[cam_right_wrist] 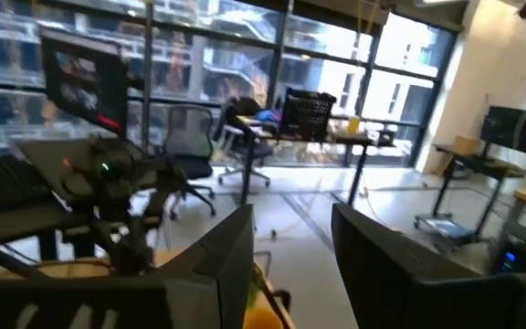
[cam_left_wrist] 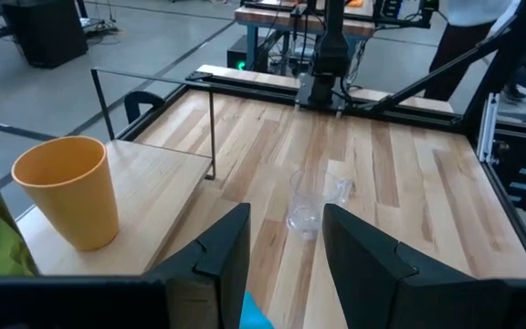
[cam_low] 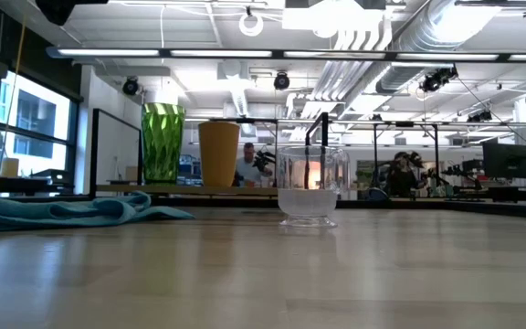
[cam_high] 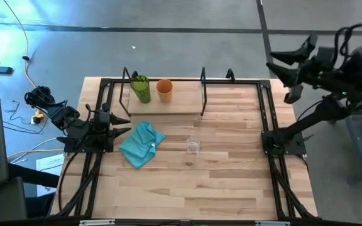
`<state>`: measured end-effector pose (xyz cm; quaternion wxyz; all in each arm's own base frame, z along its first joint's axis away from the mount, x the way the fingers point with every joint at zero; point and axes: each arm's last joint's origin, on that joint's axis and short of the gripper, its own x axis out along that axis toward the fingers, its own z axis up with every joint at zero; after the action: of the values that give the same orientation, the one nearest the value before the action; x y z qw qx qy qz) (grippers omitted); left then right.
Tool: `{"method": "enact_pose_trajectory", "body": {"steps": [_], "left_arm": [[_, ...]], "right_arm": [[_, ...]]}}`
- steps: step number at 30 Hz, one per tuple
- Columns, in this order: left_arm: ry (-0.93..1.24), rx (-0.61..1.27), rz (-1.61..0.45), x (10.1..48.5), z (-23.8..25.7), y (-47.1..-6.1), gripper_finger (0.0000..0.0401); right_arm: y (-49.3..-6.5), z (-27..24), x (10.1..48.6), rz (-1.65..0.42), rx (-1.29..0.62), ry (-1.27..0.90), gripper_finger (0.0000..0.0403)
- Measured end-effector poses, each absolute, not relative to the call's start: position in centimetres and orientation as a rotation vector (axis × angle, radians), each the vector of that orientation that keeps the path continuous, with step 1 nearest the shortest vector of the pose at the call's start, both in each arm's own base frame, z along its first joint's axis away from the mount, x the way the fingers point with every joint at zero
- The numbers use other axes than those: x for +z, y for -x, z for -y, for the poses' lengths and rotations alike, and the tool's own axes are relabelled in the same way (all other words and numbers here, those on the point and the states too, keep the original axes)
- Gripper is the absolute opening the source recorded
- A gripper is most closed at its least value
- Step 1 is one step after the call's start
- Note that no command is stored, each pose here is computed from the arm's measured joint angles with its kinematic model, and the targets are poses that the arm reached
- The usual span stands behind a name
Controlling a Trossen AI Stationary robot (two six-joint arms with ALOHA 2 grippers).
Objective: Stack small to large cups/mugs on shelf
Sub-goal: Put the transparent mug on the shelf
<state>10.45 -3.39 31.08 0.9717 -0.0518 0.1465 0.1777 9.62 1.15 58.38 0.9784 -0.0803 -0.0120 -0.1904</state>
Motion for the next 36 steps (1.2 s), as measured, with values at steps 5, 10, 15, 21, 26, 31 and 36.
{"method": "enact_pose_trajectory", "body": {"steps": [5, 10, 15, 21, 26, 31, 36], "left_arm": [[0.111, 0.359, -0.288, 31.2, 3.4, -10.5, 0.0129], [0.121, 0.356, -0.276, 31.3, 3.5, -10.6, 0.0129], [0.101, 0.354, -0.281, 31.2, 3.8, -11.1, 0.0129], [0.083, 0.355, -0.297, 31.0, 4.0, -11.6, 0.0129], [0.075, 0.356, -0.306, 30.9, 4.1, -11.8, 0.0129], [0.058, 0.353, -0.31, 30.9, 4.1, -11.8, 0.0129], [0.058, 0.353, -0.309, 30.9, 4.1, -11.8, 0.0129]], "right_arm": [[-8.5, -0.9, 55.2, 0.149, -0.354, 0.143, 0.0142], [-8.8, -1.2, 50.7, 0.274, -0.296, 0.146, 0.0142], [-11.6, -2.2, 45.1, 0.309, -0.264, 0.166, 0.0142], [-13.9, -3.0, 40.8, 0.342, -0.244, 0.135, 0.0142], [-15.5, -3.5, 36.8, 0.24, -0.207, 0.034, 0.0142], [-16.5, -3.8, 33.7, 0.162, -0.188, -0.079, 0.0142], [-17.5, -4.1, 30.5, 0.071, -0.191, -0.204, 0.0142]]}}
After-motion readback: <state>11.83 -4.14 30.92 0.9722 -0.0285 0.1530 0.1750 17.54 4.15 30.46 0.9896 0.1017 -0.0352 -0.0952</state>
